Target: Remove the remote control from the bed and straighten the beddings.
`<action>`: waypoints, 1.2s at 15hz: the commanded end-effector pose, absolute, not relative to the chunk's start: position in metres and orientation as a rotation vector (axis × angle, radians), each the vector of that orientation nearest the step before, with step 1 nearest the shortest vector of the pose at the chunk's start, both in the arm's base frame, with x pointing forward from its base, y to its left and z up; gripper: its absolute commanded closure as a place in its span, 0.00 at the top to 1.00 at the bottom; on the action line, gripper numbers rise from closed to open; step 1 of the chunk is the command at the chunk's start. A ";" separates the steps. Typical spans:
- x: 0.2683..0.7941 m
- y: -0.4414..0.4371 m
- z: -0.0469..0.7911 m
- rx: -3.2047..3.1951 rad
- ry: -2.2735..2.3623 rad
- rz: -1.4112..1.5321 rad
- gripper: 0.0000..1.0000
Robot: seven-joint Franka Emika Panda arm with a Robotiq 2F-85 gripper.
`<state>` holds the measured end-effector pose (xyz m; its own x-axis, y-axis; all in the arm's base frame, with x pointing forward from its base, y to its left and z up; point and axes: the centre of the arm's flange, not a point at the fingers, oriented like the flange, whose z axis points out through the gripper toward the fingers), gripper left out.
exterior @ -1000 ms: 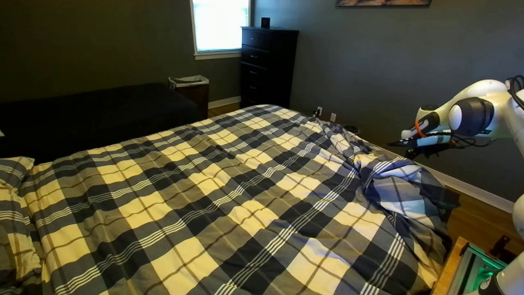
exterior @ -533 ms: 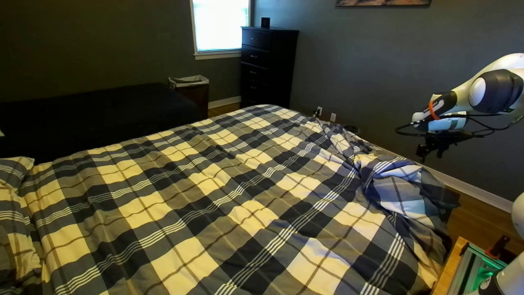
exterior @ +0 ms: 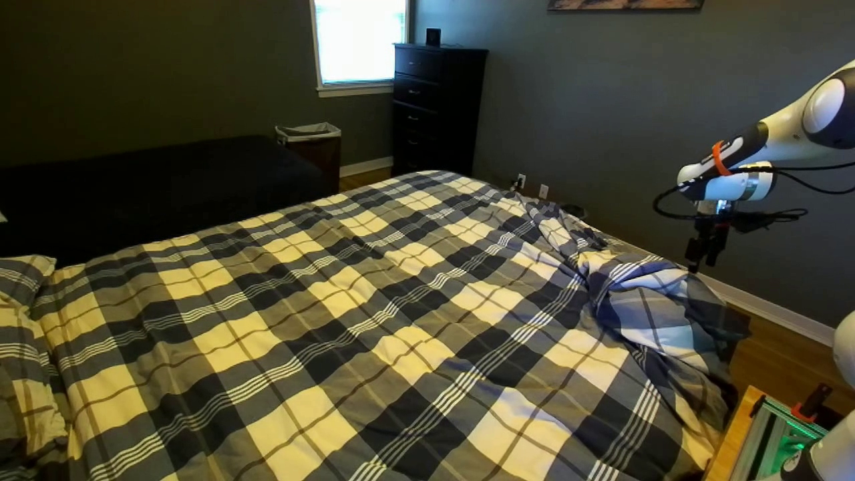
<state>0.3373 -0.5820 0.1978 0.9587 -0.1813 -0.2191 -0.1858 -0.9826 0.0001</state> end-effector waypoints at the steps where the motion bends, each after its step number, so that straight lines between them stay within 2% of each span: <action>1: 0.322 -0.541 0.202 -2.941 0.095 0.431 1.00; 6: 0.316 -0.508 0.199 -2.770 -0.107 0.575 1.00; 17: 0.314 -0.484 0.174 -2.755 -0.161 0.799 1.00; 18: 0.317 -0.482 0.171 -2.774 -0.153 0.815 0.75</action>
